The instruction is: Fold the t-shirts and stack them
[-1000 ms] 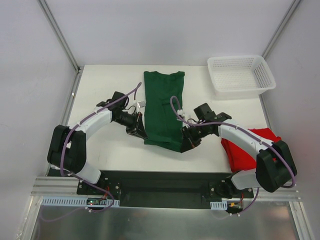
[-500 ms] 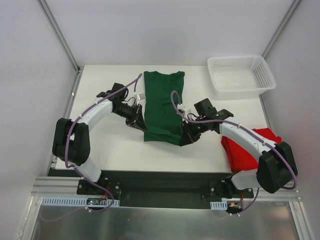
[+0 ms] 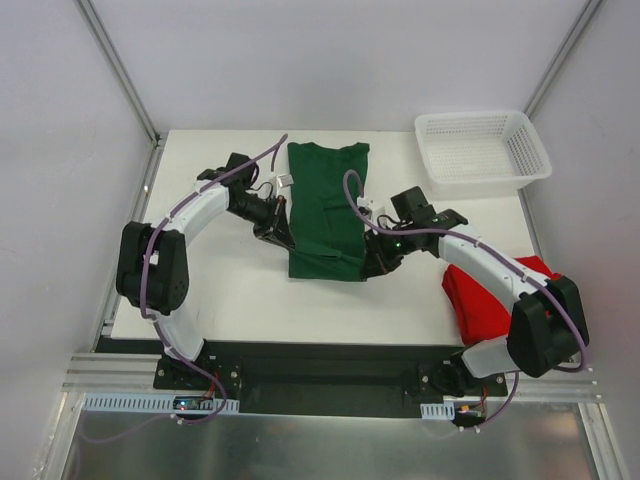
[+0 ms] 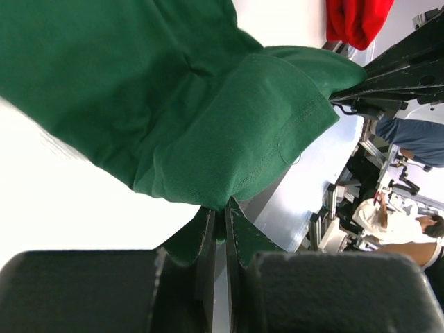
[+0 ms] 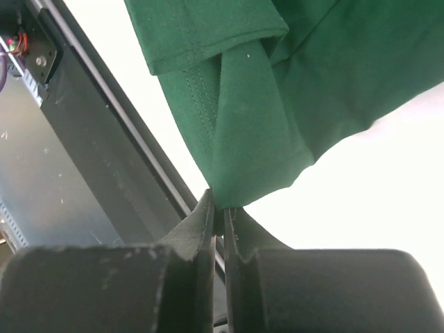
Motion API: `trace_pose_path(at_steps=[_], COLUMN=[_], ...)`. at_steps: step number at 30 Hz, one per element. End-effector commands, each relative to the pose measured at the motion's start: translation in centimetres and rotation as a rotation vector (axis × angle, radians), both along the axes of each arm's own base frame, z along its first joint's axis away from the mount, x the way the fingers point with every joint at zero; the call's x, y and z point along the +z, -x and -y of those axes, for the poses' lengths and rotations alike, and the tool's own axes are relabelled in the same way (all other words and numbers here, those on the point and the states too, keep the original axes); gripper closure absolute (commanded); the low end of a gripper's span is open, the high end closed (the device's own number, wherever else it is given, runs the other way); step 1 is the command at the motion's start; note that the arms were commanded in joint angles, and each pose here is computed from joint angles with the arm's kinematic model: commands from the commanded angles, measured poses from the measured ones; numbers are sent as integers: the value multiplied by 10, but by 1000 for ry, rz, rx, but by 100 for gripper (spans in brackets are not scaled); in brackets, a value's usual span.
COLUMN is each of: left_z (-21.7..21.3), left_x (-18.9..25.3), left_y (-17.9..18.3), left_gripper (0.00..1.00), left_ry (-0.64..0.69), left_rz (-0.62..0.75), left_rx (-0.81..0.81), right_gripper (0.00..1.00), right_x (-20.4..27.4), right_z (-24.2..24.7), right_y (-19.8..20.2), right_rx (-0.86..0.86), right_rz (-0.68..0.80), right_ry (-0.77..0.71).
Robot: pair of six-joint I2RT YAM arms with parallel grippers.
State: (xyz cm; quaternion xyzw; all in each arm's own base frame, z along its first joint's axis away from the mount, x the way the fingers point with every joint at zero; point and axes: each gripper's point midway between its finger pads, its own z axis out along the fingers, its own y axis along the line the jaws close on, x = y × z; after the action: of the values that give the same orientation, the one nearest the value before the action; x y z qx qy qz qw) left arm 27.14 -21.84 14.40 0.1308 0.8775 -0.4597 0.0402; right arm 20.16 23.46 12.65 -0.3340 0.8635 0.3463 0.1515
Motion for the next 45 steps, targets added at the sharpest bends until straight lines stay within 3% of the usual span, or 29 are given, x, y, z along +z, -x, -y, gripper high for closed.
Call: trace_pose_path(at_steps=[1, 45], left_z=[-4, 11], left_x=[7, -5], left_y=[-18, -88], left_gripper=[100, 100], left_ry=[-10, -3], left_rz=[53, 0], left_rx=[-3, 21], right_gripper=[99, 99], right_x=[9, 0], right_z=[4, 3], right_y=[-19, -105], right_rx=[-14, -5], right_rz=[47, -5], right_ry=[12, -18])
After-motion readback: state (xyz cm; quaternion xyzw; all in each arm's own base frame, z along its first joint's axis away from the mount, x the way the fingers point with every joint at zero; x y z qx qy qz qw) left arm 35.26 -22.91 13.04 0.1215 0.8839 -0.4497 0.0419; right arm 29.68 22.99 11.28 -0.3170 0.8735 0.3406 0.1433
